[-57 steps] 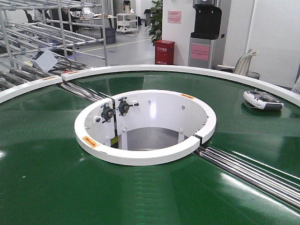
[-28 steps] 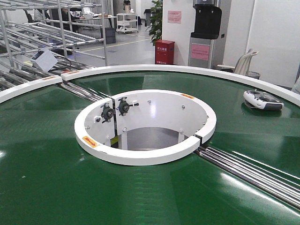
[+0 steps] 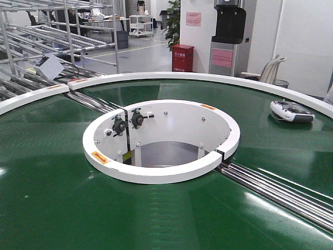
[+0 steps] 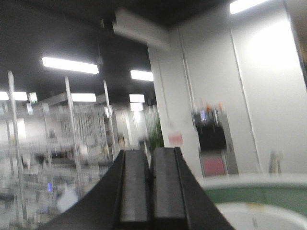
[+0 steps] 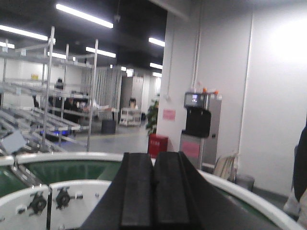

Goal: Grab plate from conveyor and place on tray

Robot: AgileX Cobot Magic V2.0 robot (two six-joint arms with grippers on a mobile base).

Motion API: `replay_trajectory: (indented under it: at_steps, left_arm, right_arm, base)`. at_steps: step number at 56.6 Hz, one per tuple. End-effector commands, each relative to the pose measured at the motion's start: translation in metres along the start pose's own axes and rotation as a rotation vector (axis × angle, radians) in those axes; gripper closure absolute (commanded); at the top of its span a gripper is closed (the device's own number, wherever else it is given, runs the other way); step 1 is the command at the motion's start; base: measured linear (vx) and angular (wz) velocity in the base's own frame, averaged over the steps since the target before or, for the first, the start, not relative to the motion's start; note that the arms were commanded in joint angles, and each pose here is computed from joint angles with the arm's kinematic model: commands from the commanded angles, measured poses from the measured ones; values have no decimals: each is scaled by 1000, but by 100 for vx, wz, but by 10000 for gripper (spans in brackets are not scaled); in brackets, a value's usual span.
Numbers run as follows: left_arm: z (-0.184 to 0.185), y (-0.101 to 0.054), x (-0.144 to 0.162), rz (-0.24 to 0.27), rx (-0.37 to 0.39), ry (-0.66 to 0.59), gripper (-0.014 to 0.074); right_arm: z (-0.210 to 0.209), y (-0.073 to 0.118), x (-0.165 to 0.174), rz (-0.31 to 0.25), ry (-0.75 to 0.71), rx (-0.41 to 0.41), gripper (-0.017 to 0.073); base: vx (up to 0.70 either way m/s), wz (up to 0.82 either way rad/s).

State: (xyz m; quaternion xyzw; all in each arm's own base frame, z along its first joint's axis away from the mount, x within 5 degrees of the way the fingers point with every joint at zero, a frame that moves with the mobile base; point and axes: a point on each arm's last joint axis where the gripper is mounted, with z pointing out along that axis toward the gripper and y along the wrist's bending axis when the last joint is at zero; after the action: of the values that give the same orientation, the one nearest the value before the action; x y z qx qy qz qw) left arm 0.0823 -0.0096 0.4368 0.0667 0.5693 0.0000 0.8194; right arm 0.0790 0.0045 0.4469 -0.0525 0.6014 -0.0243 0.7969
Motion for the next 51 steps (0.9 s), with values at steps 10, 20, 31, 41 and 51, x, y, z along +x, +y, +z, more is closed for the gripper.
replay_trajectory:
  at_steps: [10, 20, 31, 41, 51]
  left_arm:
    - [45, -3, 23, -11, 21, 158, 588]
    - [45, -3, 24, -11, 22, 160, 517]
    - [45, -3, 25, -11, 23, 170, 267]
    - [45, -3, 25, -8, 23, 168, 35]
    - [44, -4, 30, -77, 25, 234, 17]
  right_arm:
    - [44, 2, 19, 70, 145, -13, 565]
    - [48, 3, 24, 58, 191, -19, 477]
    - [48, 3, 26, 56, 203, -21, 167]
    - [49, 3, 25, 56, 196, -21, -106]
    - [56, 15, 35, 156, 287, -100, -121]
  base:
    - [0, 0]
    - [0, 0]
    - [0, 0]
    - [0, 0]
    - [0, 0]
